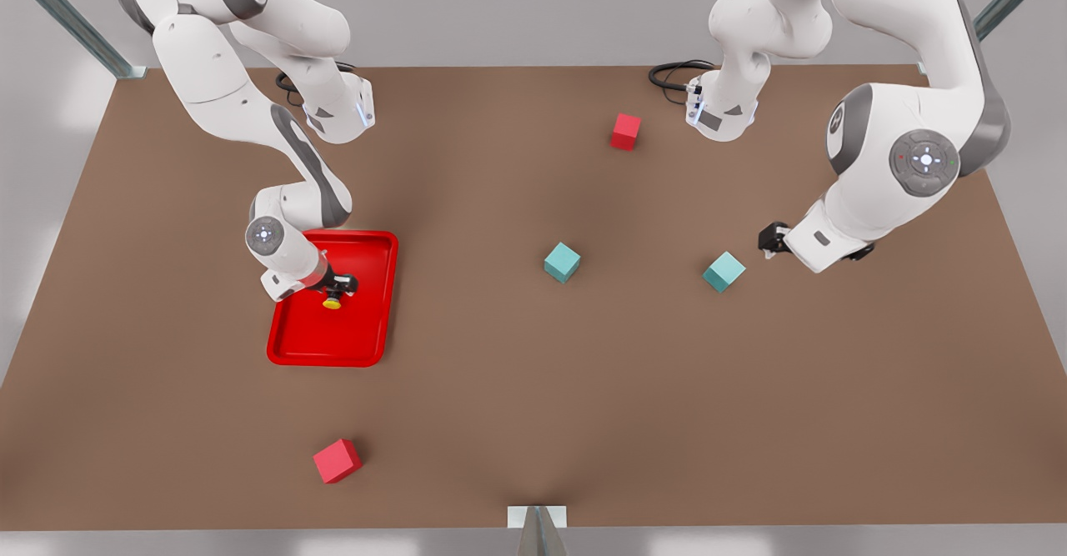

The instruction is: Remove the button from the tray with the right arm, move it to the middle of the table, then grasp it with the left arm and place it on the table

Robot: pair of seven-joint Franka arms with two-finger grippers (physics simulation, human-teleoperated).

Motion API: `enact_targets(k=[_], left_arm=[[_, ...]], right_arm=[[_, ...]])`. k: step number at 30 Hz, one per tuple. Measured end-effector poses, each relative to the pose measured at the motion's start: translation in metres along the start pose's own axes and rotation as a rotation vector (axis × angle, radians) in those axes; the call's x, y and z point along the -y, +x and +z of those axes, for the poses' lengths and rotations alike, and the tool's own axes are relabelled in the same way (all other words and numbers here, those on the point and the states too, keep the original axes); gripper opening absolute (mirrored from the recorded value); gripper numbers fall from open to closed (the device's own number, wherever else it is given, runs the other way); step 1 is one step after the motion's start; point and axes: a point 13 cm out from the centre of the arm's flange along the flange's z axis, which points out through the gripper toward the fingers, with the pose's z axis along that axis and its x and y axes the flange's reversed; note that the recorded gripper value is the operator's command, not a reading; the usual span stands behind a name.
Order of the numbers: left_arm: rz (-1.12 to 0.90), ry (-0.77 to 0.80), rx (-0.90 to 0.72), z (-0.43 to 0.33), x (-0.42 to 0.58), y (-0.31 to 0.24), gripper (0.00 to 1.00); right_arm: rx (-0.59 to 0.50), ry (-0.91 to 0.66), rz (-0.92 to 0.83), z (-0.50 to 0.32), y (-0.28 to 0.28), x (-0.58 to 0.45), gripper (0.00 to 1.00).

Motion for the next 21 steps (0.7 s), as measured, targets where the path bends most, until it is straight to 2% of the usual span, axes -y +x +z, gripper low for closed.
enact_targets(k=[1, 2, 3, 6, 10, 15, 18, 21], left_arm=[[0.000, 0.000, 0.000, 0.000, 0.000, 0.000, 1.00], [0.000, 0.000, -0.001, 0.000, 0.000, 0.000, 1.00], [0.000, 0.000, -0.001, 0.000, 0.000, 0.000, 1.00], [0.000, 0.000, -0.002, 0.001, 0.000, 0.000, 1.00], [0.000, 0.000, -0.003, 0.001, 0.000, 0.000, 1.00], [-0.001, 0.000, -0.002, 0.001, 0.000, 0.000, 1.00], [-0.001, 0.000, -0.007, 0.003, 0.000, 0.001, 1.00], [-0.001, 0.000, -0.010, 0.005, 0.000, 0.001, 1.00]], right_arm=[[0.000, 0.000, 0.001, 0.000, 0.000, 0.000, 0.72], [0.000, 0.000, 0.002, 0.000, 0.000, 0.000, 0.64], [0.001, 0.000, 0.003, 0.000, -0.001, 0.000, 0.53], [0.001, -0.002, 0.004, 0.000, -0.001, 0.000, 0.42], [0.018, -0.005, -0.002, -0.009, -0.011, -0.004, 0.40], [0.161, -0.040, -0.080, -0.157, -0.118, -0.080, 0.40], [0.143, -0.051, -0.141, -0.200, -0.120, -0.138, 0.40], [0.088, -0.098, -0.209, -0.205, -0.111, -0.236, 0.40]])
